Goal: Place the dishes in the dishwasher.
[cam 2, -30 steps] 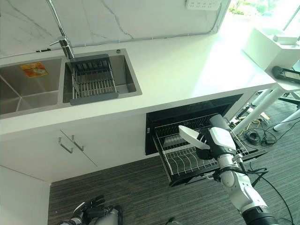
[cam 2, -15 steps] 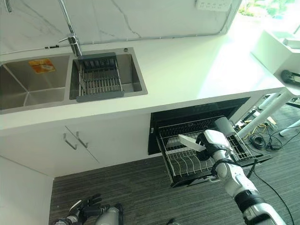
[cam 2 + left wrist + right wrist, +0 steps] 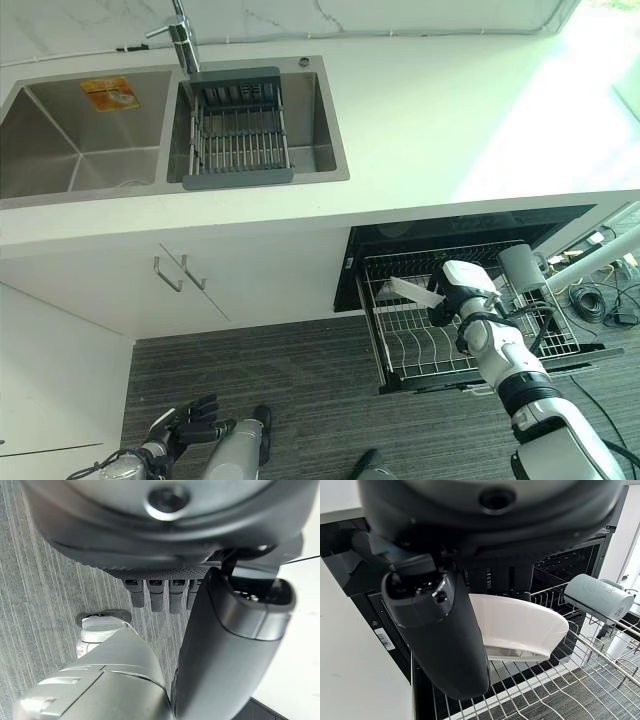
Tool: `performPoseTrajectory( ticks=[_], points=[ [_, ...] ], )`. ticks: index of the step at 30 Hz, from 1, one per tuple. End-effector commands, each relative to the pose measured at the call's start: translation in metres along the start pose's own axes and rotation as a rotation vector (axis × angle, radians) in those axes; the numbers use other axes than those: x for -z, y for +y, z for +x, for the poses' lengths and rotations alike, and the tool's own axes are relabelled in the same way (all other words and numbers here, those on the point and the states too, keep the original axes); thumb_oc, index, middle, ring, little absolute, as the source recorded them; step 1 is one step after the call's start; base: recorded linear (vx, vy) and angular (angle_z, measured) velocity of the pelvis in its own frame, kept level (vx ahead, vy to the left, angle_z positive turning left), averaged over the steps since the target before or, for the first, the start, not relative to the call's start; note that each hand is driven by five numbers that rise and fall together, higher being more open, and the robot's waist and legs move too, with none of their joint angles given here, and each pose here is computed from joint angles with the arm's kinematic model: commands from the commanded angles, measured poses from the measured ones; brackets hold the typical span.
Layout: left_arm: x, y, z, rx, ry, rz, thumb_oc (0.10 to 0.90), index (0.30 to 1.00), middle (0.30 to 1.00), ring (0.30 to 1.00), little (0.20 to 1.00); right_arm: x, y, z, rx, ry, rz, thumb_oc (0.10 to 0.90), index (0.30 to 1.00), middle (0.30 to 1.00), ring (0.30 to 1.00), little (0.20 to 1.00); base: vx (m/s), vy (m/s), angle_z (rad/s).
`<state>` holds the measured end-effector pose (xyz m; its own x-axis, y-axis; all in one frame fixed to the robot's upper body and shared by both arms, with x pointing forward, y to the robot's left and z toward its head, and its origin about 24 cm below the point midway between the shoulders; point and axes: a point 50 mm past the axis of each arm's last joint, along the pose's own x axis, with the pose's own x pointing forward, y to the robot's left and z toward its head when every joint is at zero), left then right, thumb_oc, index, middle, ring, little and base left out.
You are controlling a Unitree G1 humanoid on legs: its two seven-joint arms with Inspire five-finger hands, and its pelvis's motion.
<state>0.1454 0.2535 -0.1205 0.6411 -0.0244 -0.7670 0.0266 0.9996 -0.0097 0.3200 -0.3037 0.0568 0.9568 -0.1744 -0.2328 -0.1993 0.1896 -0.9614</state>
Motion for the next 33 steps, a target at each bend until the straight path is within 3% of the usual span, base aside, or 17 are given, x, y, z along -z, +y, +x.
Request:
performPoseTrajectory(
  ticks=[1,11,16,18,33],
  points=[
    [0.029,0.026,-0.021,-0.020,0.127,0.116,0.800,0.900,0.900,0.900,0.900,-0.003,-0.057,0.011,0.157,0.001,-0.092,0.400,0.300,0.300,0.300,0.300,-0.07,-0.005,0.03],
    [-0.017,0.015,-0.005,0.032,-0.039,0.100,0.800,0.900,0.900,0.900,0.900,0.003,-0.103,0.023,0.264,0.107,-0.075,0.400,0.300,0.300,0.300,0.300,-0.13,-0.001,-0.01],
    [-0.022,0.012,-0.004,0.041,-0.060,0.087,0.800,0.900,0.900,0.900,0.900,0.004,-0.109,0.024,0.274,0.123,-0.081,0.408,0.312,0.312,0.312,0.312,-0.07,0.003,0.00],
    [-0.024,0.010,-0.003,0.045,-0.068,0.083,0.800,0.900,0.900,0.900,0.900,0.002,-0.112,0.025,0.282,0.118,-0.073,0.800,0.900,0.900,0.900,0.900,-0.03,0.012,-0.11],
    [-0.034,0.016,-0.004,0.027,-0.098,0.075,0.800,0.900,0.900,0.900,0.900,0.002,-0.110,0.026,0.128,0.105,-0.037,0.800,0.900,0.900,0.900,0.900,-0.04,-0.009,-0.08]
  ],
)
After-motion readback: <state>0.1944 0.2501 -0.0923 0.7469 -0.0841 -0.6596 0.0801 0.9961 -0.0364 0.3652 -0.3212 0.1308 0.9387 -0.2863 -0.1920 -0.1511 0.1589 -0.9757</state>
